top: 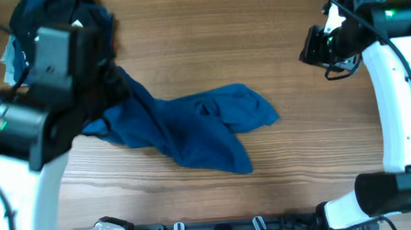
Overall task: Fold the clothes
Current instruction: 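Lift the shirt with both grippers and pull it apart, then swing the stretched shirt up and lay it flat across the table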
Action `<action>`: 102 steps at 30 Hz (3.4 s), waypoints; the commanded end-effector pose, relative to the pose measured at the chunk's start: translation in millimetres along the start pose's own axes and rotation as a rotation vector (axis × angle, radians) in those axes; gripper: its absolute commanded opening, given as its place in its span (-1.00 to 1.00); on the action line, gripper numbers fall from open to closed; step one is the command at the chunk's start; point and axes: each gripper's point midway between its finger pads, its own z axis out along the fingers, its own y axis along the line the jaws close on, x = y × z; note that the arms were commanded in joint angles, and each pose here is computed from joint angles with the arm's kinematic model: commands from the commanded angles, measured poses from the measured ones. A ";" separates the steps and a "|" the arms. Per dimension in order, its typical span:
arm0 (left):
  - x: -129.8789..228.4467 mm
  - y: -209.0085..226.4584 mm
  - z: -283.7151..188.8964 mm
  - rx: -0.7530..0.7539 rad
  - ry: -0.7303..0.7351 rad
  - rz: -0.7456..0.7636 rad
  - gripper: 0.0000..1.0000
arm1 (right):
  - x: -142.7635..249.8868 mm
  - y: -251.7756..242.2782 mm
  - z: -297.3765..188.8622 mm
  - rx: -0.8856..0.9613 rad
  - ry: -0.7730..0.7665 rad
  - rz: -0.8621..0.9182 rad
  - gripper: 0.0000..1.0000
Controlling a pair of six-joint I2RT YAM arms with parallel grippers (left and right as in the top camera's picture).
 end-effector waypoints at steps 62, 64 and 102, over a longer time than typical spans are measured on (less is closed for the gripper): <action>-15.0 33.0 44.0 -0.247 0.048 -0.049 -0.92 | 242.2 41.1 196.1 0.012 0.485 -0.063 -0.91; -16.9 22.0 42.8 -0.182 0.045 -0.020 -0.92 | 208.7 50.3 176.9 0.019 0.384 -0.069 -0.91; -26.1 5.4 -153.7 0.369 -0.508 -0.055 -0.92 | 32.1 -30.9 -273.0 -0.071 -0.875 0.199 -0.91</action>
